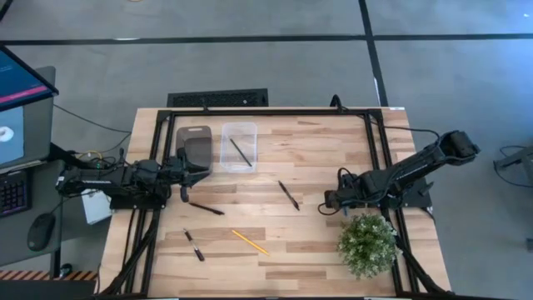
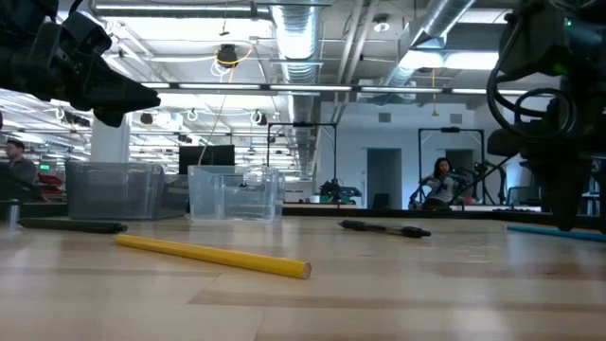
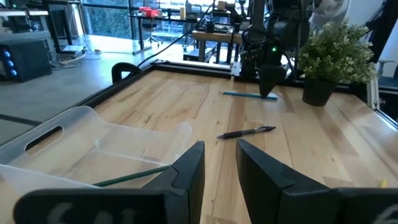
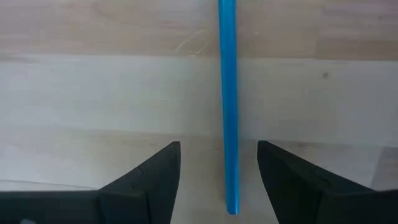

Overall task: Sort pens & pencils
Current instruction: Put the blue pencil into the transparent bin

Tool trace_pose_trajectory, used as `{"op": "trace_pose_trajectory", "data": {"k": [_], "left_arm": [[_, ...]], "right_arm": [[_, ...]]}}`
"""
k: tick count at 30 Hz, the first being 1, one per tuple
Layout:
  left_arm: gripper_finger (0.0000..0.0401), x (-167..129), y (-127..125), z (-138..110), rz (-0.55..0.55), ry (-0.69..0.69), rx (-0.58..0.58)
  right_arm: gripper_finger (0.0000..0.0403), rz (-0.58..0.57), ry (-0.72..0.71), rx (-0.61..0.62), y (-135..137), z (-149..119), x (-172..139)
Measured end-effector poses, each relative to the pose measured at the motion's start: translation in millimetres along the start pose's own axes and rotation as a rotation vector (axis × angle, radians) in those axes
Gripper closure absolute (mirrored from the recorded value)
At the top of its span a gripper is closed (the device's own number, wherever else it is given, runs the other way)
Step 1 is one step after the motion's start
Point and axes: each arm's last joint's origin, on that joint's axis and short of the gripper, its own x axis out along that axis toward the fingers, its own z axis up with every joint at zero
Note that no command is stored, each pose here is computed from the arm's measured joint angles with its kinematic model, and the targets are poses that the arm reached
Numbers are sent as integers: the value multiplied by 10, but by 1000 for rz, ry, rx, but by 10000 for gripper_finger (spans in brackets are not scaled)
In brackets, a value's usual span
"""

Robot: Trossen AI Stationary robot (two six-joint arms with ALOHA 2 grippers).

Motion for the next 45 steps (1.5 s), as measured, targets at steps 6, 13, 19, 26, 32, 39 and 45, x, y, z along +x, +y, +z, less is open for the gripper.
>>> {"op": "trace_pose_trajectory", "data": {"k": [6,13,19,26,32,39,45], "left_arm": [[319,0,0,0,0,0,10],[319,0,0,0,0,0,10],[319,0,0,0,0,0,10],[319,0,0,0,0,0,10],[319,0,0,0,0,0,10],[319,0,0,0,0,0,10],[319,0,0,0,0,0,10]], "right_arm": [[168,-17,38,27,-9,-6,1],[168,-15,49,32,-2,-11,5],[168,-85,59,31,29,-27,115],[168,-118,51,20,72,-38,138],[168,-102,29,30,75,-34,109],[168,-101,13,-2,73,-28,109],[168,-98,9,10,75,-28,109]]}}
